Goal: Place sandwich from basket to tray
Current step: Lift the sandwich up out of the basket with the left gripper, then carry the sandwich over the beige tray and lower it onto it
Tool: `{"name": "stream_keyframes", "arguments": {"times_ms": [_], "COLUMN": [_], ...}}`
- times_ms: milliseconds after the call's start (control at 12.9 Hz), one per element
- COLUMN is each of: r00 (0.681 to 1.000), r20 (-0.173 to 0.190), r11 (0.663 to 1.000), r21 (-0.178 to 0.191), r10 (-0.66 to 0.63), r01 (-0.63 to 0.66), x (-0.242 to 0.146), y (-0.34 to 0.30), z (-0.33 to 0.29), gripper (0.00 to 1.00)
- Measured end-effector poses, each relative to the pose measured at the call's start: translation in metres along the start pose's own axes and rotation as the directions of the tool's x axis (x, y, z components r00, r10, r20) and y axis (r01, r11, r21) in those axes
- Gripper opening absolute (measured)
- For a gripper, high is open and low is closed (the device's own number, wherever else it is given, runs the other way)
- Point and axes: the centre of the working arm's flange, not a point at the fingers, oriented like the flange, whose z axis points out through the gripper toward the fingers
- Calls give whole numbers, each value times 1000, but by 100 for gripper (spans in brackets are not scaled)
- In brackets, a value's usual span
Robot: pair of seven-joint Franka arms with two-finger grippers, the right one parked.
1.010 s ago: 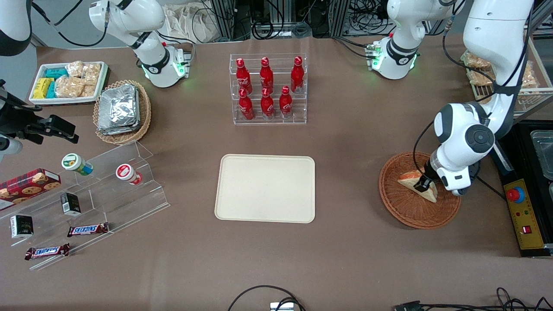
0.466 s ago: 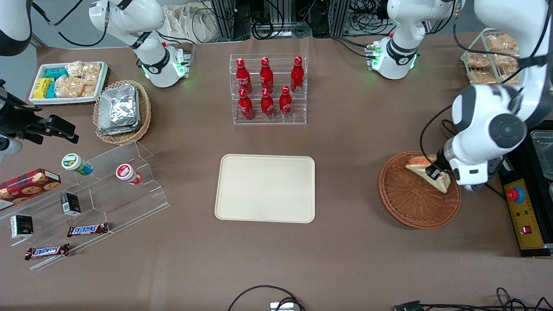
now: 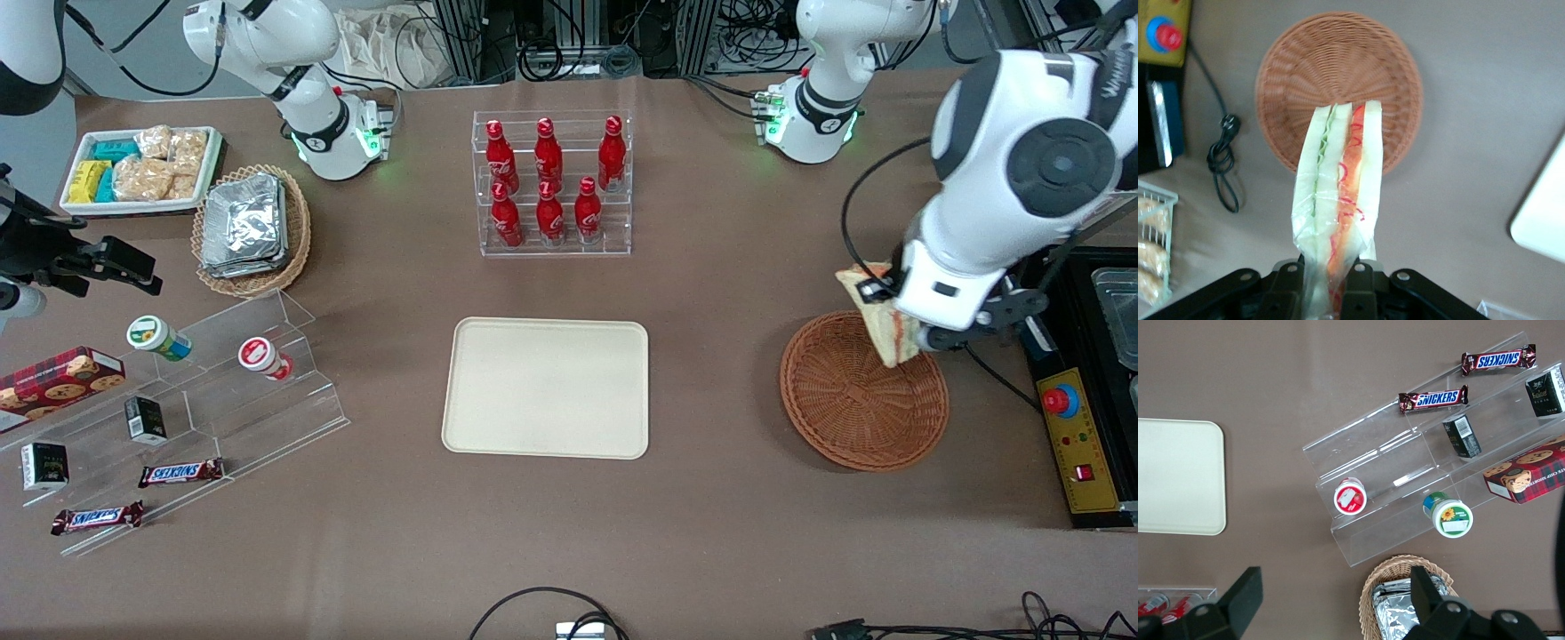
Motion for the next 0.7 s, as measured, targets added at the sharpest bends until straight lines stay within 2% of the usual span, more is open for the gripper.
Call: {"name": "stream_keyframes", "arguments": {"times_ms": [155,388,544,621,699], "r00": [994,981,983,984,983], "r20": [-30,-35,-53,-68,-73], "r11": [994,981,982,984,984], "r21": [-14,-27,-59,-67,-57], "r10": [107,189,176,162,166], "r01": [-107,-190,-179,-167,-171], "x": [-18,-35,-35,-39,-49], "y": [35,78,116,142,171], "z": [-16,-15,2,14,28], "gripper": [19,19,19,19,19]}}
